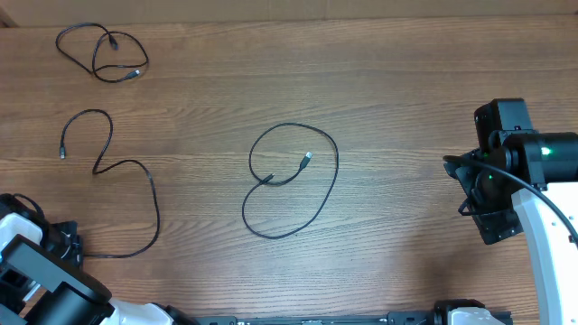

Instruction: Untangle cables

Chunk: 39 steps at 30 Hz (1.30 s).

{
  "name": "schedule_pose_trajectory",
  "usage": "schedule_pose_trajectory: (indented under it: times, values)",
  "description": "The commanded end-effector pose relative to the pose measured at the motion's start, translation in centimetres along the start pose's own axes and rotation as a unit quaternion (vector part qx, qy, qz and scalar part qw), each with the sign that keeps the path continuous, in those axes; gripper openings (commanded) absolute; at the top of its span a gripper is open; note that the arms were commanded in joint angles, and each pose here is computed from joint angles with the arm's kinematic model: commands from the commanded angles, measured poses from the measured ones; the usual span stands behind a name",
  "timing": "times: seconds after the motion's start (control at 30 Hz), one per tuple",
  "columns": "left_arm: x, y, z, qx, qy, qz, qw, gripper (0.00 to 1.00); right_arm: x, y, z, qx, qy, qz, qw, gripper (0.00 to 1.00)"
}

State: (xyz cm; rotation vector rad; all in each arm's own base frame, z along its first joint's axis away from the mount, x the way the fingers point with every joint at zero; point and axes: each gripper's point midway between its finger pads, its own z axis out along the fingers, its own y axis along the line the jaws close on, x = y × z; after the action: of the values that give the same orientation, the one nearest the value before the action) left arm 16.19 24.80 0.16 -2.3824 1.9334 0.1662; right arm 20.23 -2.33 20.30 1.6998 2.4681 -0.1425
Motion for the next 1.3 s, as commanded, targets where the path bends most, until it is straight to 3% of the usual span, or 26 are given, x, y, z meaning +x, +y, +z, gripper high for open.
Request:
schedule_pose_trajectory:
  times: [0.0, 0.27, 0.47, 0.6, 0.8, 0.93, 1.07, 1.2, 1.27]
  values:
    - [-2.1, -2.1, -2.4, 0.017, -0.015, 0.002, 1.0, 0.05, -0.3, 0.2, -0.9, -0.018, -0.008, 0.008, 1.0, 1.0]
    - [-5.0, -6.9, -8.7, 0.062, -0.065, 0.085, 0.992, 0.04, -0.3, 0.2, -0.9, -0.018, -0.008, 0.008, 1.0, 1.0]
    - [-5.7, -11.7, -13.2, 0.113, -0.126, 0.207, 0.963, 0.04, -0.3, 0.2, -0.9, -0.018, -0.008, 0.008, 1.0, 1.0]
    - [-4.7, -14.9, -15.1, 0.137, -0.164, 0.304, 0.928, 0.04, -0.3, 0.2, -0.9, -0.018, -0.008, 0.008, 1.0, 1.0]
    - [-1.6, -18.2, -16.3, 0.136, -0.208, 0.496, 0.832, 0.04, -0.3, 0.2, -0.9, -0.018, -0.008, 0.008, 1.0, 1.0]
    - [-0.2, -19.7, -16.9, 0.144, -0.224, 0.536, 0.801, 0.05, -0.3, 0.2, -0.9, -0.018, -0.008, 0.008, 1.0, 1.0]
    - [0.5, -21.2, -17.7, 0.174, -0.236, 0.535, 0.793, 0.05, -0.3, 0.2, -0.9, -0.018, -0.008, 0.008, 1.0, 1.0]
    - [0.1, -22.8, -18.9, 0.248, -0.226, 0.428, 0.839, 0.04, -0.3, 0.2, -0.9, -0.018, -0.008, 0.008, 1.0, 1.0]
    - [0.3, -23.6, -19.5, 0.286, -0.212, 0.398, 0.845, 0.04, -0.3, 0.2, -0.9, -0.018, -0.008, 0.008, 1.0, 1.0]
